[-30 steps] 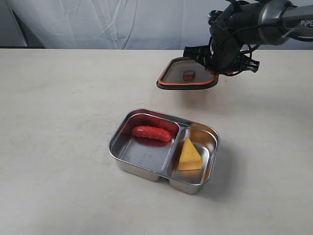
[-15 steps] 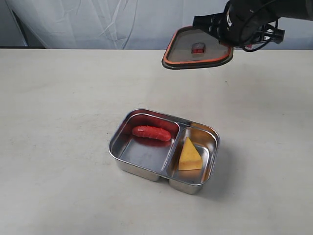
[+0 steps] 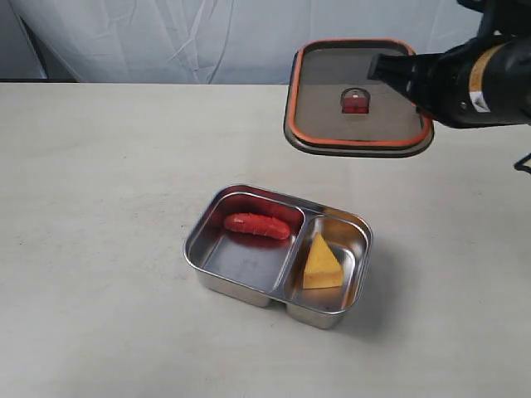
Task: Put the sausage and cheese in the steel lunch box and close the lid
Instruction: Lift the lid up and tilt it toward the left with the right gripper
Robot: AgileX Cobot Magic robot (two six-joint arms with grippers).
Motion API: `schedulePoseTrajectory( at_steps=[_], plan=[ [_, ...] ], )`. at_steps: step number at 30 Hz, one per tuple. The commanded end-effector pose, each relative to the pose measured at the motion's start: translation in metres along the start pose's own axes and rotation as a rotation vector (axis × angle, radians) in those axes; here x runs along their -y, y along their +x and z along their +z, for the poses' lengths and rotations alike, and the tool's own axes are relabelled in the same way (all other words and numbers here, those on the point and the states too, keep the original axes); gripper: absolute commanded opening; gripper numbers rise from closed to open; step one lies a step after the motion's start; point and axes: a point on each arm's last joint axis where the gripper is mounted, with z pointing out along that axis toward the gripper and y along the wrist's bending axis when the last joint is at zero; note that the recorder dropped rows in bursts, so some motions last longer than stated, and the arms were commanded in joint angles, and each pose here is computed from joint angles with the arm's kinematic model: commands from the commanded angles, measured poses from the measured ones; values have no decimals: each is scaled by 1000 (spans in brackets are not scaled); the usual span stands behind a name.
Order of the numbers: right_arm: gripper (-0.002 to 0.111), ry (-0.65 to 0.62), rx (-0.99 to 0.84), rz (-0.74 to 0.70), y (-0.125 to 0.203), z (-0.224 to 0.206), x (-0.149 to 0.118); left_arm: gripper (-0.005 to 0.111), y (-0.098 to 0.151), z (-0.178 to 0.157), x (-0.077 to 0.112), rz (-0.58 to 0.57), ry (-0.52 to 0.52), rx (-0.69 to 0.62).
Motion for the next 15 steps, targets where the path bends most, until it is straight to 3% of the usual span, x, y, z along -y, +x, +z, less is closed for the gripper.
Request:
schedulePoseTrajectory(
  at_steps=[1, 13, 15],
  plan=[
    [0, -97, 76, 7, 0, -29, 6, 0, 0, 0, 0, -1, -1, 10],
    [0, -252, 116, -4, 44, -64, 33, 0, -2, 0, 0, 15, -4, 34],
    [0, -280, 120, -6, 54, -69, 38, 0, -6, 0, 1, -120, 19, 81]
  ],
)
